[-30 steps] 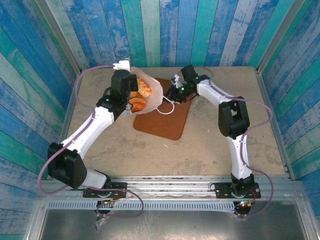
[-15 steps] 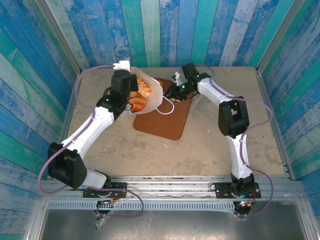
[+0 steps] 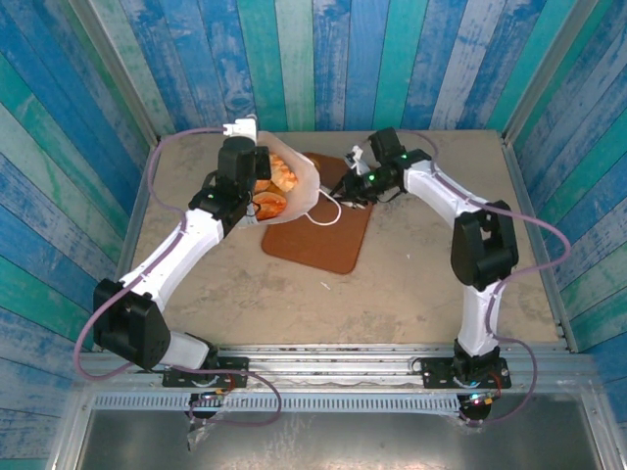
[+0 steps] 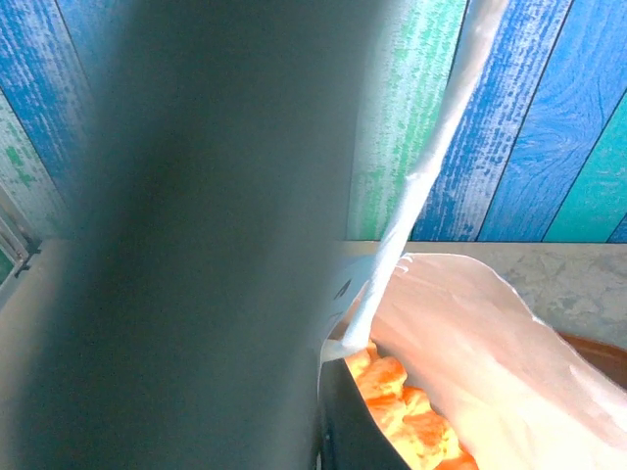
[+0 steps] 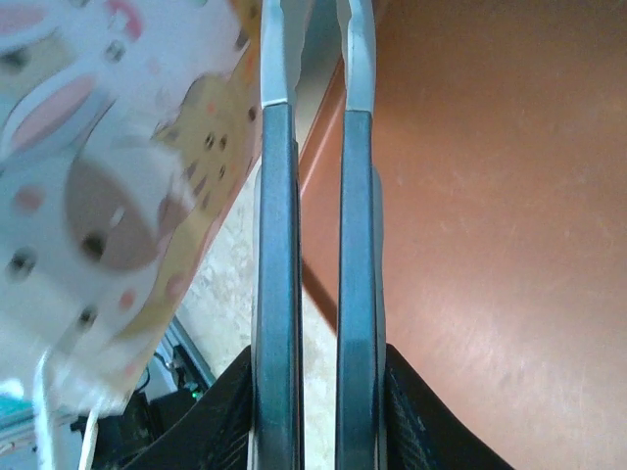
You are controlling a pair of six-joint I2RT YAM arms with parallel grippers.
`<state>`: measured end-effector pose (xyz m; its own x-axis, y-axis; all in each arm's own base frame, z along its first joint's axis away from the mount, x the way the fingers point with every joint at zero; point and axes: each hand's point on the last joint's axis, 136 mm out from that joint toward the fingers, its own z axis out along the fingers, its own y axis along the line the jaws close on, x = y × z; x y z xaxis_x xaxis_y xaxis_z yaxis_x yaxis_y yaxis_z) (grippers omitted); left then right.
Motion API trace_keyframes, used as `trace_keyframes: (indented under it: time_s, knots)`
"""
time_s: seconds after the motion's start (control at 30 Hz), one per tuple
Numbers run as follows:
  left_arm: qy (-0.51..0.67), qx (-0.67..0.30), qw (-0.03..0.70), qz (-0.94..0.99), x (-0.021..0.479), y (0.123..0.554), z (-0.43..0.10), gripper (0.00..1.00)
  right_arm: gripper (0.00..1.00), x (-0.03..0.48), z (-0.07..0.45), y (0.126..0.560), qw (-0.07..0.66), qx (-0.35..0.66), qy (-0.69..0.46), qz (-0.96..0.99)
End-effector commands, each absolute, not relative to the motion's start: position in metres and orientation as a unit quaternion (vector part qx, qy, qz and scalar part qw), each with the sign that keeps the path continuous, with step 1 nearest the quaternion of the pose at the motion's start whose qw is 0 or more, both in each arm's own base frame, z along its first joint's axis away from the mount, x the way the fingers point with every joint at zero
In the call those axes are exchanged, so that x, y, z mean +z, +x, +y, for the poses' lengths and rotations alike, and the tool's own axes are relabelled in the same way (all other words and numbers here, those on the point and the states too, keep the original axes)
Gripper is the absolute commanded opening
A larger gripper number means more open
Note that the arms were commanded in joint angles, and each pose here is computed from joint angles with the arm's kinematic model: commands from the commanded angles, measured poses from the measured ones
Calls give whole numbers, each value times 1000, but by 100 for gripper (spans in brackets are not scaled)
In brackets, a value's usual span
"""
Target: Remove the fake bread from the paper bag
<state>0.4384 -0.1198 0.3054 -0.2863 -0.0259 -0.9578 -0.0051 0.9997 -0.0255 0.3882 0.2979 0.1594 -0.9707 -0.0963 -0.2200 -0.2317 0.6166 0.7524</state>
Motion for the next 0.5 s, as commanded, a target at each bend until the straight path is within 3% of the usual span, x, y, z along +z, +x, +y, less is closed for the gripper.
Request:
trace_keyframes:
  time_s: [0.0, 0.47]
  knots:
    - [-9, -24, 639, 769, 341, 424, -116, 0, 31, 174, 284, 371, 99, 423, -103, 895]
    - [27, -26, 635, 772, 327, 415, -120, 0, 31, 211, 226, 315, 166, 347, -81, 919]
